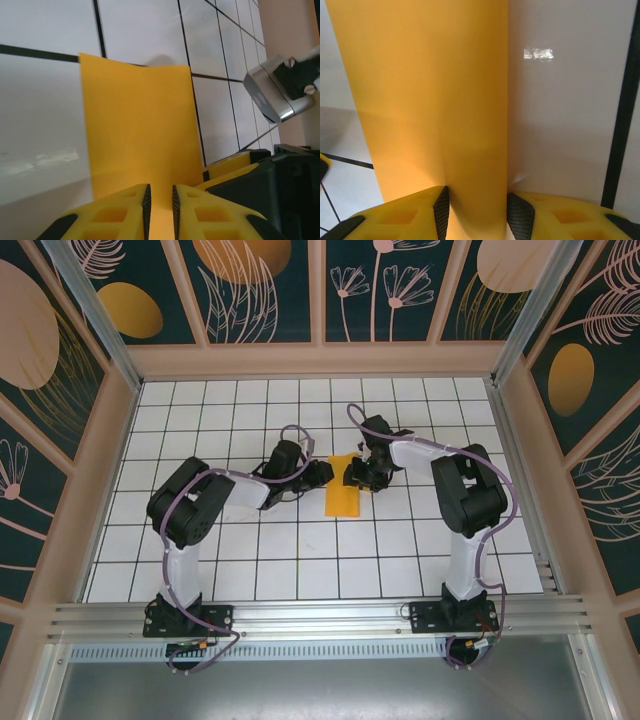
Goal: Fold a paper plane with a square sheet of paper (pick it up from the middle)
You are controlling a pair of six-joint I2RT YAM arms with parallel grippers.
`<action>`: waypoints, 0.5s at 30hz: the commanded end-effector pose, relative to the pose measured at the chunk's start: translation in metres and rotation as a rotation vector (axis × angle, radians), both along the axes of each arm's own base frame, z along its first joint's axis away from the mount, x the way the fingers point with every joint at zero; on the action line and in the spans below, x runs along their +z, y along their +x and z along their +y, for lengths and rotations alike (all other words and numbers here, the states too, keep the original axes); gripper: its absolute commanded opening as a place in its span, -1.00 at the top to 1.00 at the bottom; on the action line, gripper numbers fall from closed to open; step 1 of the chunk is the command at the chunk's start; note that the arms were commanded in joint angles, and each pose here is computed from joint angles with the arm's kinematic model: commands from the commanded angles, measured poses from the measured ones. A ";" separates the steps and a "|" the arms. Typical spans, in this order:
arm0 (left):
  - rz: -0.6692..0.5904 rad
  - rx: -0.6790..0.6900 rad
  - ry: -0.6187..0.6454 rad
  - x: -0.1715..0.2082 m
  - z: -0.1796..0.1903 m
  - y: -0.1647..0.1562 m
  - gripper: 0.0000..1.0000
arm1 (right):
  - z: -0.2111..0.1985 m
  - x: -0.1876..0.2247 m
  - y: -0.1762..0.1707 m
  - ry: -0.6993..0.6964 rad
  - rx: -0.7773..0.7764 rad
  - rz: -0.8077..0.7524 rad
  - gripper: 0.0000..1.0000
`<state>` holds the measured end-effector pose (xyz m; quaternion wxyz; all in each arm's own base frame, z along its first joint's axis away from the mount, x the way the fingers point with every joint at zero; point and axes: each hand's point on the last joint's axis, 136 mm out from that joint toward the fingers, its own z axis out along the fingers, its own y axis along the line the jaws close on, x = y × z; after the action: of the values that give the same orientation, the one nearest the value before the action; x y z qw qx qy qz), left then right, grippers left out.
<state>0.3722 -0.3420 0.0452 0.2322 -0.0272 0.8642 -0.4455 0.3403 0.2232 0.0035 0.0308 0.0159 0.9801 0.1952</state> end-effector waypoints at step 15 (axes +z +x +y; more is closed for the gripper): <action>0.085 -0.048 0.061 -0.025 -0.012 -0.004 0.76 | -0.061 -0.108 -0.051 -0.310 0.010 0.189 0.11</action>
<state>0.3689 -0.3513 0.0268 0.1959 -0.0266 0.8812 -0.4294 0.3403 0.2233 0.0031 0.0299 0.0164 0.9802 0.1951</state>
